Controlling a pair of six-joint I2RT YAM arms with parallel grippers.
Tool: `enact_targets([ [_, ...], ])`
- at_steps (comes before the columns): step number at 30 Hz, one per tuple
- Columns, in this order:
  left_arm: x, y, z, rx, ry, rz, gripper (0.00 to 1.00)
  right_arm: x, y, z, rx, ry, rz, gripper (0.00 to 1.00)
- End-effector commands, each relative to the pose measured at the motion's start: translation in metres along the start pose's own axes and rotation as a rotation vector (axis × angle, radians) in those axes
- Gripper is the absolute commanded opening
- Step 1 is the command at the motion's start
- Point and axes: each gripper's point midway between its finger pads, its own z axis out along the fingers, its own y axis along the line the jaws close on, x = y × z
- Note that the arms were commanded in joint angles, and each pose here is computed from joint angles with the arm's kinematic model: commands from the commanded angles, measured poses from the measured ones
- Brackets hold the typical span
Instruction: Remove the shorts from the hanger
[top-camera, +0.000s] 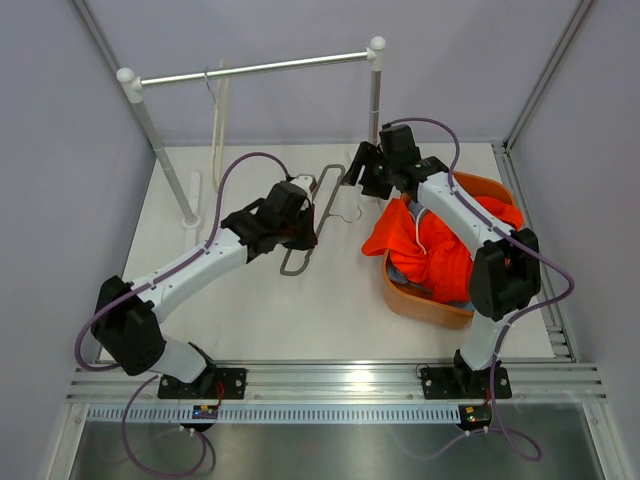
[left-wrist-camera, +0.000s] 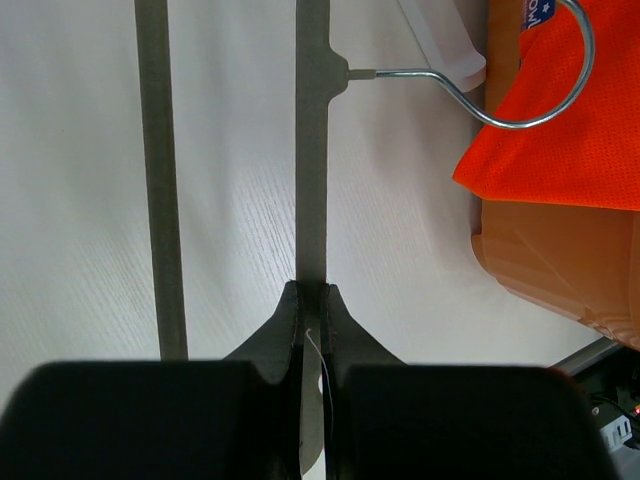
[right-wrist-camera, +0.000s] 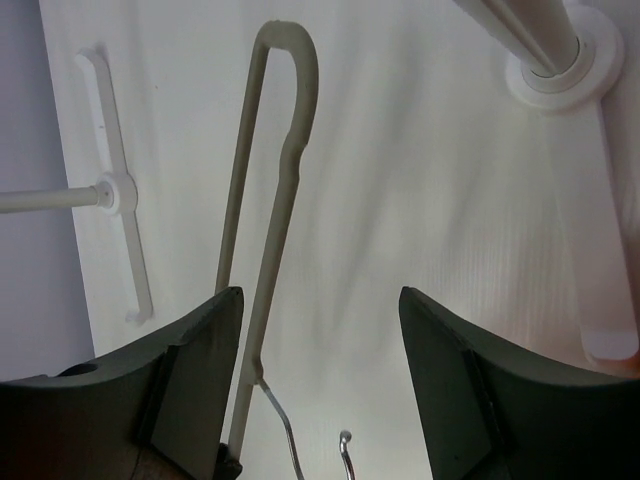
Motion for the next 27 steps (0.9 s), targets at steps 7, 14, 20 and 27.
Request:
enact_targets([
  [7,-0.033,-0.027,-0.032,0.088,-0.102,0.014,0.00,-0.027,0.040,0.013,-0.184,-0.025,-0.006,0.73],
  [14,-0.034,-0.032,-0.041,0.101,-0.111,0.026,0.00,-0.023,0.039,0.033,-0.209,0.014,0.042,0.72],
  [20,-0.033,-0.035,-0.047,0.108,-0.116,0.033,0.00,-0.016,0.042,0.041,-0.235,0.038,0.077,0.61],
  [27,-0.027,-0.036,-0.049,0.114,-0.102,0.050,0.00,-0.017,0.046,0.038,-0.246,0.042,0.097,0.14],
])
